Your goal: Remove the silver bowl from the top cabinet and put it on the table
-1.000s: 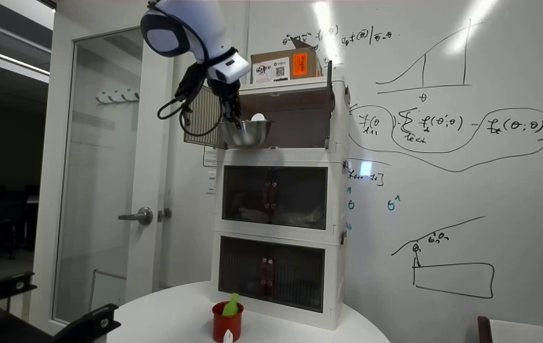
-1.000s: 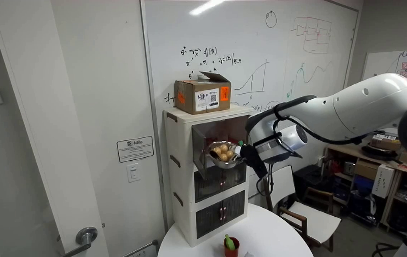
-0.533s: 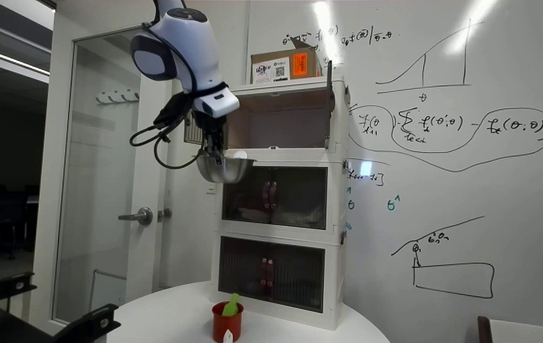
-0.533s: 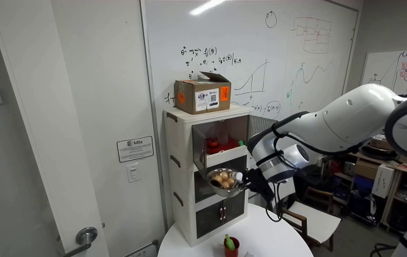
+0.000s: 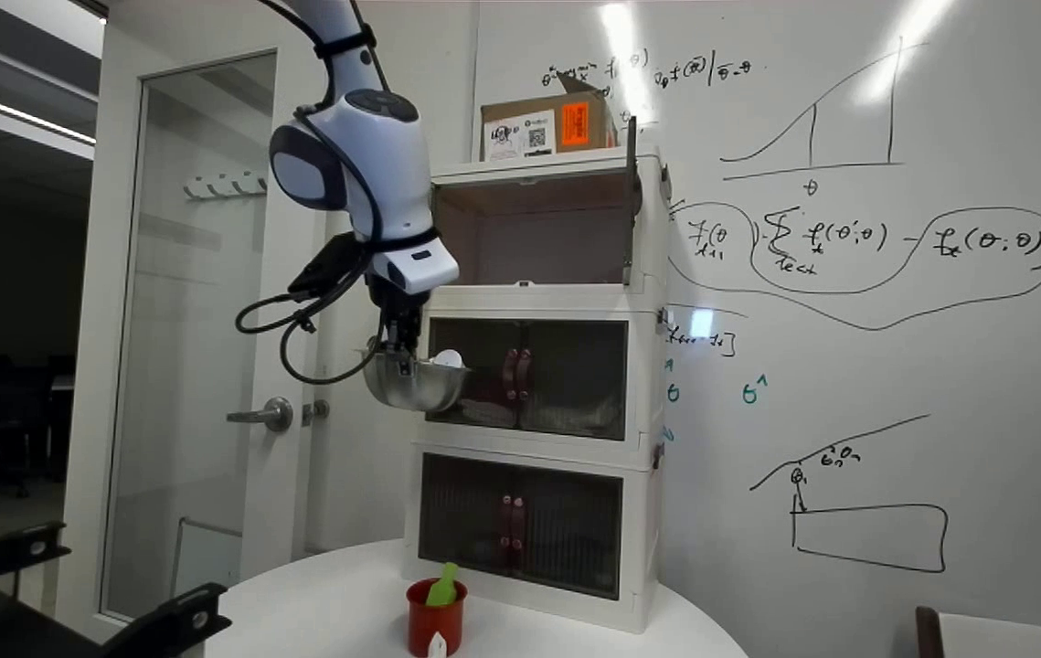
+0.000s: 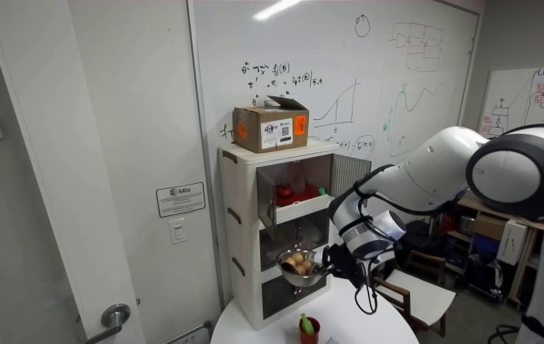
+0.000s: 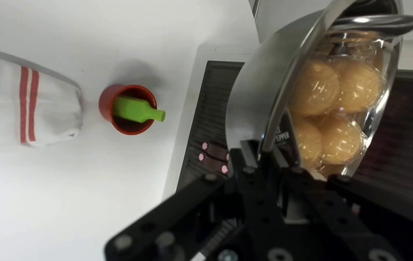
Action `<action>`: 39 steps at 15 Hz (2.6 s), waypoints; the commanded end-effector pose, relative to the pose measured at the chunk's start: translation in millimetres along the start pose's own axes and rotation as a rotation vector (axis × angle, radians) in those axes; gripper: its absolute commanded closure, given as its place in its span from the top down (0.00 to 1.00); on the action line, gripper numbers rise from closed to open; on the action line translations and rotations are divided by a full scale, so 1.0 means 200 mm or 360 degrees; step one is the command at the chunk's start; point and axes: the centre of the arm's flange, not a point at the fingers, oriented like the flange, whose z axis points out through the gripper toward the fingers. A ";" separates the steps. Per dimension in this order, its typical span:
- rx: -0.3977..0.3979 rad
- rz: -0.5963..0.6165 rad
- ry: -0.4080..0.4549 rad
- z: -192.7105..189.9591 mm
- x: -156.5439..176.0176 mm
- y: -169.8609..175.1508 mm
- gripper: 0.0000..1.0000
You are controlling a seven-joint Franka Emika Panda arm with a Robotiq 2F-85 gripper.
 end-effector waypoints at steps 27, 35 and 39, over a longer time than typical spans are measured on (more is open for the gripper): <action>-0.0687 0.0984 0.0976 0.92 0.47 0.84 0.03; -0.0525 0.0928 0.0957 1.10 0.73 0.68 0.03; -0.0469 0.0896 0.0849 1.20 0.77 0.65 0.03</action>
